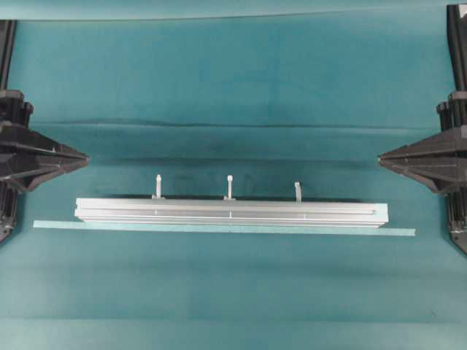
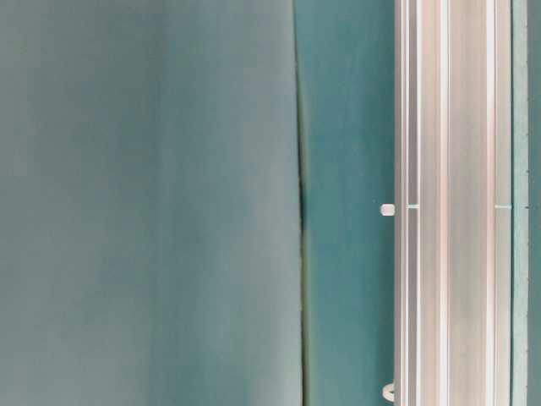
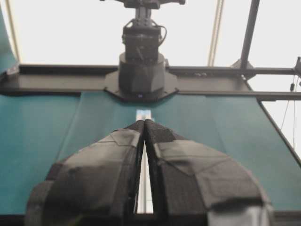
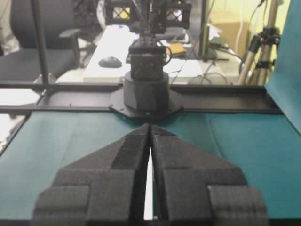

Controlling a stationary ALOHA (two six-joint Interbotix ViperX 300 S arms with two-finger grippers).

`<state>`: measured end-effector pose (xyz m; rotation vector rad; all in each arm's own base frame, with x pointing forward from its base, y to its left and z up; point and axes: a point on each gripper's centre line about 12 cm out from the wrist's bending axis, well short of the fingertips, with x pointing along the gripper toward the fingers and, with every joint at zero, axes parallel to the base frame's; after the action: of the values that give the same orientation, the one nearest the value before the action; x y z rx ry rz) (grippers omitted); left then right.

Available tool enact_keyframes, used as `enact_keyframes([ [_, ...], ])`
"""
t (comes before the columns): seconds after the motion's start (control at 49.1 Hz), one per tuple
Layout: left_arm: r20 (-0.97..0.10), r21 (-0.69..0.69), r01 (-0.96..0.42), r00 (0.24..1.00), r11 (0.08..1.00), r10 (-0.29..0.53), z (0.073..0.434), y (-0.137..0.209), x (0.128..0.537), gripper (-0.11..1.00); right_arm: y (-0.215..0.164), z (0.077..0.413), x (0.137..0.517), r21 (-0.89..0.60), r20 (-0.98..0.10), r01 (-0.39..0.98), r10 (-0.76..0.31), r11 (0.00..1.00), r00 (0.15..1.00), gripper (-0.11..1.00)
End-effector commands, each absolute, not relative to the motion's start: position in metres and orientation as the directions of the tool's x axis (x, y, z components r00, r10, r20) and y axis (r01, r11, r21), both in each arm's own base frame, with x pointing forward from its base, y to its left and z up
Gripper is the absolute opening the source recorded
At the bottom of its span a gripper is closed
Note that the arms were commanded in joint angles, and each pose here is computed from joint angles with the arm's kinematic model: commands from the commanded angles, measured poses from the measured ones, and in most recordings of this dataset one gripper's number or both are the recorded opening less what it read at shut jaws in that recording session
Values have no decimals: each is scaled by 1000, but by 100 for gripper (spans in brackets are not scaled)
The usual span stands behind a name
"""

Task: Lift the large metal rail with both hands.
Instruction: 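Move both grippers down over the two ends of the silver rail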

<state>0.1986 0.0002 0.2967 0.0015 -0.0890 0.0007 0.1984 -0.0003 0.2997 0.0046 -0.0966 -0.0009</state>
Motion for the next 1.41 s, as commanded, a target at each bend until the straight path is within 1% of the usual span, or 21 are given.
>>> enact_keyframes([
  [0.0,81,-40,14,997,999,-10,309,-2,204,14,-3,302,202,23,95,14,-16,1000,995,11],
  [0.041,57,-52,12,998,999,-9,311,-2,205,13,-5,301,204,65,63,23,-27,998,998,11],
  [0.081,23,-69,10,1000,998,-8,310,-1,207,8,-6,298,206,106,16,32,-34,994,999,6],
  [0.122,12,-92,12,1000,996,-11,314,-2,209,3,-7,297,208,138,-30,41,-38,990,999,1],
  [0.163,15,-118,20,1000,993,-18,321,-4,210,0,-7,297,210,180,-70,50,-38,982,997,0],
  [0.224,23,-144,29,999,989,-26,334,-5,211,-1,-6,303,211,229,-110,55,-31,972,993,0],
  [0.306,-17,-156,28,999,987,-31,340,-7,215,-1,-6,312,214,263,-155,62,-22,963,988,0],
  [0.367,-100,-153,19,994,988,-34,335,-8,219,-1,-5,315,217,270,-200,67,-12,961,980,0],
  [0.387,-148,-152,12,988,988,-35,331,-8,221,-1,-4,315,218,269,-219,69,-9,961,976,0],
  [0.448,-234,-151,4,971,989,-40,327,-10,226,-1,-3,313,224,274,-288,80,2,958,958,0],
  [0.611,-415,-139,-8,908,990,-51,321,-15,242,-1,-1,311,244,279,-432,105,27,954,901,0],
  [0.774,-568,-123,-33,822,992,-43,309,-15,257,-1,1,297,264,277,-589,146,48,950,807,0],
  [0.835,-640,-114,-45,767,993,-39,300,-15,261,-1,1,289,272,281,-650,174,54,944,758,0],
  [0.896,-721,-97,-57,692,994,-31,290,-15,264,-1,1,279,278,266,-719,194,60,944,693,0],
  [0.998,-805,-70,-58,593,996,-22,280,-15,271,-1,1,270,286,218,-799,200,58,955,598,0],
  [1.1,-851,-38,-33,525,999,-16,273,-15,276,-1,1,262,289,180,-860,206,52,962,507,0],
  [1.202,-876,-21,-12,482,1000,-13,263,-16,281,-1,0,254,291,146,-902,207,44,967,430,0],
  [1.385,-896,-8,3,445,1000,-9,249,-16,287,-1,1,244,294,124,-927,202,41,971,374,0],
])
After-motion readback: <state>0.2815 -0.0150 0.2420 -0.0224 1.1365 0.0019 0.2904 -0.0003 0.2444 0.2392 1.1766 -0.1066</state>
